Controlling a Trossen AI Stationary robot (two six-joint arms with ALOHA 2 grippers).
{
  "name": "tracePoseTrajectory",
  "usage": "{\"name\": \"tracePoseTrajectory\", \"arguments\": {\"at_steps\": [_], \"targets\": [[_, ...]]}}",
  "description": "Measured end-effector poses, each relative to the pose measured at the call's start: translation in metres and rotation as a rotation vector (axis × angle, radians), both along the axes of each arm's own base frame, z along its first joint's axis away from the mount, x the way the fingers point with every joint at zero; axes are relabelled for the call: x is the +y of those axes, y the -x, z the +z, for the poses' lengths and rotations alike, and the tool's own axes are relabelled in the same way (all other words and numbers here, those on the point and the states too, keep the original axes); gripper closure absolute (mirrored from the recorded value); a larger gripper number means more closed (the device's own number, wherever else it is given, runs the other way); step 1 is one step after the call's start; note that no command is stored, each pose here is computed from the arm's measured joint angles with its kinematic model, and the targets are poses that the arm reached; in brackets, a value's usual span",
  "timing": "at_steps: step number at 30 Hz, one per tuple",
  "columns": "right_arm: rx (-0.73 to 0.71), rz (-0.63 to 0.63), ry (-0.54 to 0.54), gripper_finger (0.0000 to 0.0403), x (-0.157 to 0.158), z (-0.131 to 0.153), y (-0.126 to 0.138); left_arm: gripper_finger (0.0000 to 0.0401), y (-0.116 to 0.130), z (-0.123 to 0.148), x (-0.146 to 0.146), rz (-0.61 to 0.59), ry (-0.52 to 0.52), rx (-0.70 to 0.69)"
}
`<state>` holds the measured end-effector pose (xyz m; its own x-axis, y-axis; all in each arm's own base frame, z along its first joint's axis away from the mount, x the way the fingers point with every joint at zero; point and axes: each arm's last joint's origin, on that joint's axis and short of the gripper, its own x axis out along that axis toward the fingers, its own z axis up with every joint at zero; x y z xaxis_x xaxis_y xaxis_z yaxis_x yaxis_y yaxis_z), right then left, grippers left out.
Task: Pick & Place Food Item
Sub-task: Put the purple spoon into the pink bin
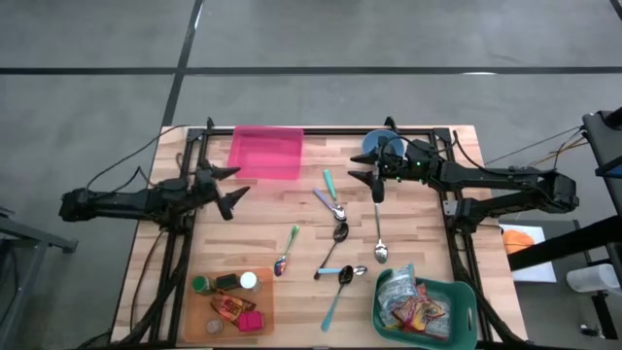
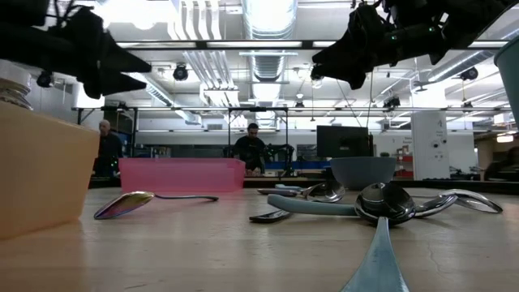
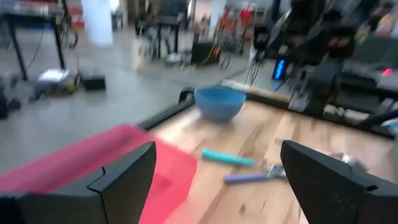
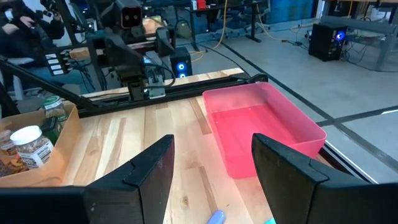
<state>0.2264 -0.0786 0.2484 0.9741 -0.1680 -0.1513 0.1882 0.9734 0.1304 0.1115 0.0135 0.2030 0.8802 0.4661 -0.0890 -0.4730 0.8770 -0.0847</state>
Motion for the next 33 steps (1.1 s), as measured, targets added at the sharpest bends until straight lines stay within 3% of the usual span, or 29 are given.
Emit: {"name": "tracePoseTrajectory", "arguments": {"at_steps": [8,12,17,25,33], "targets": [[0.0,0.0,0.0,0.0192,0.0,0.0,0.0,0.0055,-0.052,0.011,0.0,0.025,0.095,0.206],[0.0,0.0,0.0,0.0192,0.0,0.0,0.0,0.0055,-0.085,0.012,-0.001,0.054,0.232,0.254],[0.0,0.0,0.0,0.0192,0.0,0.0,0.0,0.0055,-0.119,0.007,-0.005,0.05,0.365,0.437],[0.0,0.0,0.0,0.0192,0.0,0.0,0.0,0.0055,-0.16,0.009,-0.029,0.13,0.589,0.765],[0.0,0.0,0.0,0.0192,0.0,0.0,0.0,0.0055,-0.194,-0.008,-0.063,0.202,0.717,0.895]]}}
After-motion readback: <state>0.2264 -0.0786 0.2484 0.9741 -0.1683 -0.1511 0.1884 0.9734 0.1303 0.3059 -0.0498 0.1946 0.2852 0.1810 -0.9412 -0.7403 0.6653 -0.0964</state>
